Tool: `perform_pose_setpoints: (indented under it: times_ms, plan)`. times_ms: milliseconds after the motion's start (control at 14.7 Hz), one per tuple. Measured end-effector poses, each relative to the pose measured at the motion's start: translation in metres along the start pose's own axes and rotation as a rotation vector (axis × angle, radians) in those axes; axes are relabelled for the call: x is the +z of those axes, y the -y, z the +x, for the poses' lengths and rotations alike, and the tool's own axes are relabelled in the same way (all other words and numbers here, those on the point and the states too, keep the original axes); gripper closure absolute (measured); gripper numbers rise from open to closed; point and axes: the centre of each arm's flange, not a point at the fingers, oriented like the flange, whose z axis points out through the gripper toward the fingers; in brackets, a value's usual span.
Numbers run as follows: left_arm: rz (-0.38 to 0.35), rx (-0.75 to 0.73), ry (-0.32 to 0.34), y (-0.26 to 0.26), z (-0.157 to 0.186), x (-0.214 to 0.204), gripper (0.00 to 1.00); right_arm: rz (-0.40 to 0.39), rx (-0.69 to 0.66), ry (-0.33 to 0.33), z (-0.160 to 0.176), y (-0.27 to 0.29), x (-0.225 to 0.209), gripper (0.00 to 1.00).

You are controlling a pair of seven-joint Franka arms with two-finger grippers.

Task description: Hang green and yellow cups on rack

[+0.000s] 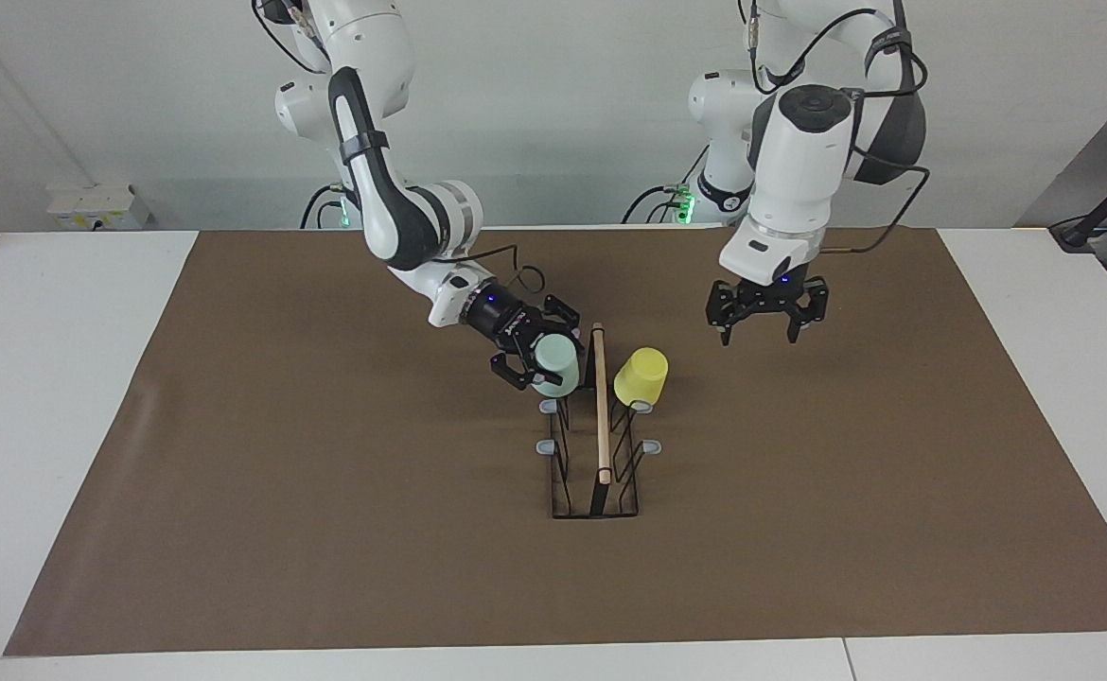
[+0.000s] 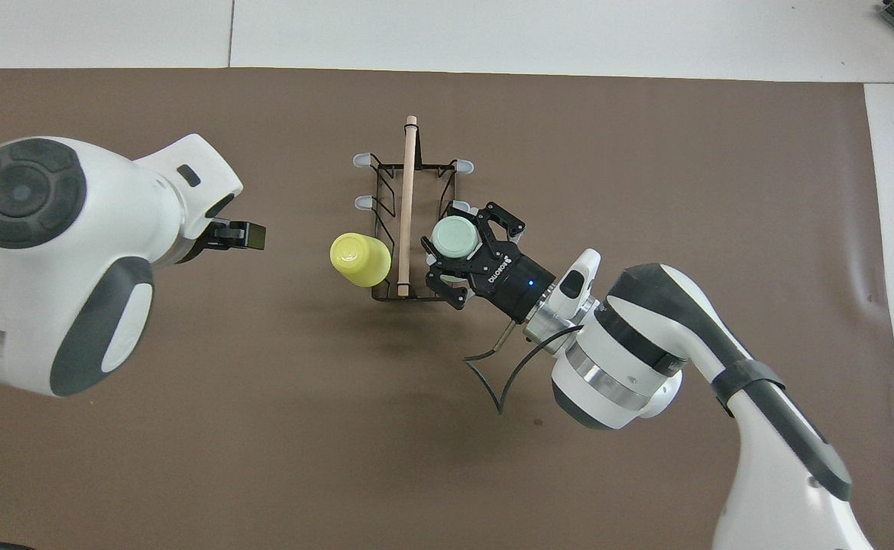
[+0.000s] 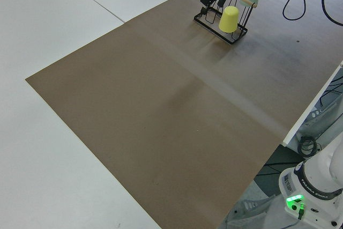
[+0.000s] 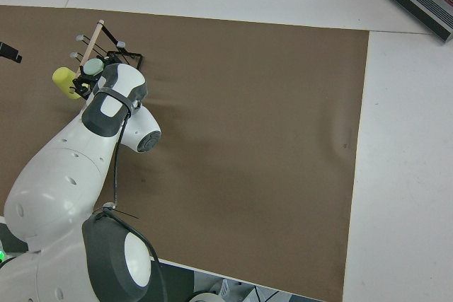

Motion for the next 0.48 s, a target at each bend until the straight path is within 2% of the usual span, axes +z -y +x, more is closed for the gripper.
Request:
perform_pose_setpoints:
  times_ms: [477]
  plan:
    - [-0.058, 0.047, 0.075, 0.088, 0.006, -0.061, 0.0, 0.021, -0.005, -0.019, -0.022, 0.003, 0.009, 0.41]
